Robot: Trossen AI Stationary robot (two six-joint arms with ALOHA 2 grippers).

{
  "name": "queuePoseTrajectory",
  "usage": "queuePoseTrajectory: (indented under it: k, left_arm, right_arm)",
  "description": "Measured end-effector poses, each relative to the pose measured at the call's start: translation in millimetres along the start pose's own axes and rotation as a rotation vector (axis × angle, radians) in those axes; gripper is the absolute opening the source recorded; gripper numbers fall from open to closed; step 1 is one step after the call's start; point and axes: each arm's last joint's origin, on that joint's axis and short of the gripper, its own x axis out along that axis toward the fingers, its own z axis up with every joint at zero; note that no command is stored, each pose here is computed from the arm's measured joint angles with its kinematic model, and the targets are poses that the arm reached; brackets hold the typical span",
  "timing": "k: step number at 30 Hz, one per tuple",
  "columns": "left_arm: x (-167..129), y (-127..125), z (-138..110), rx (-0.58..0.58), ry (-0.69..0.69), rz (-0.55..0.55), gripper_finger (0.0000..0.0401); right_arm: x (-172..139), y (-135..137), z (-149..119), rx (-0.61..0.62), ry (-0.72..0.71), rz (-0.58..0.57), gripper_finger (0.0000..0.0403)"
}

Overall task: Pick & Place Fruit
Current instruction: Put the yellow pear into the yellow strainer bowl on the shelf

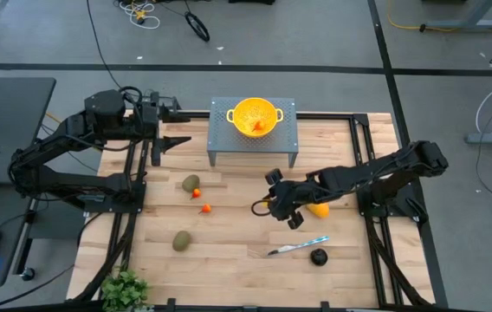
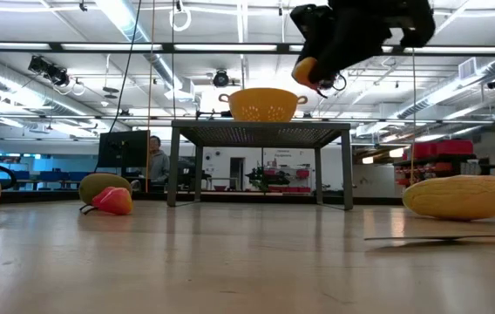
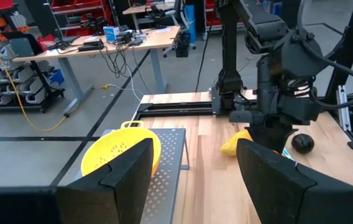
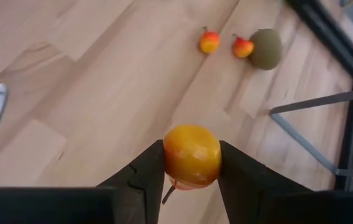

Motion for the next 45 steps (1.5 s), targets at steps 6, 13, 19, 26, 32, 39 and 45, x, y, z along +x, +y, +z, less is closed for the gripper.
queuePoseTrajectory:
  k: [6, 13, 19, 26, 32, 39, 45]
  left_arm:
    - [-0.2, 0.4, 2.2, 0.003, -0.021, 0.004, 0.0240]
    - [-0.3, 0.5, 3.1, 0.021, -0.030, 0.006, 0.0240]
    - [-0.3, 0.5, 3.1, 0.030, -0.030, 0.005, 0.0240]
    - [-0.1, 0.6, 3.1, 0.030, -0.029, 0.006, 0.0240]
    - [-0.1, 0.5, 3.1, 0.025, -0.029, 0.006, 0.0240]
    - [-0.1, 0.5, 3.1, 0.024, -0.029, 0.006, 0.0240]
    - [-0.1, 0.7, 3.0, 0.022, -0.028, 0.013, 0.0240]
  right_arm:
    - [-5.1, -15.0, 5.5, 0.046, -0.062, -0.137, 0.0133]
    - [-25.3, -41.8, 5.0, 0.130, -0.140, -0.321, 0.0133]
    - [-42.1, -62.7, 1.2, 0.192, -0.213, -0.415, 0.0133]
    - [-51.2, -77.3, -7.3, 0.231, -0.222, -0.466, 0.0133]
    - [-52.3, -87.5, -12.9, 0.259, -0.237, -0.485, 0.0133]
    - [-60.4, -108.0, -12.1, 0.506, -0.439, -0.540, 0.0133]
    - [-67.0, -117.8, -10.4, 0.672, -0.575, -0.567, 0.0133]
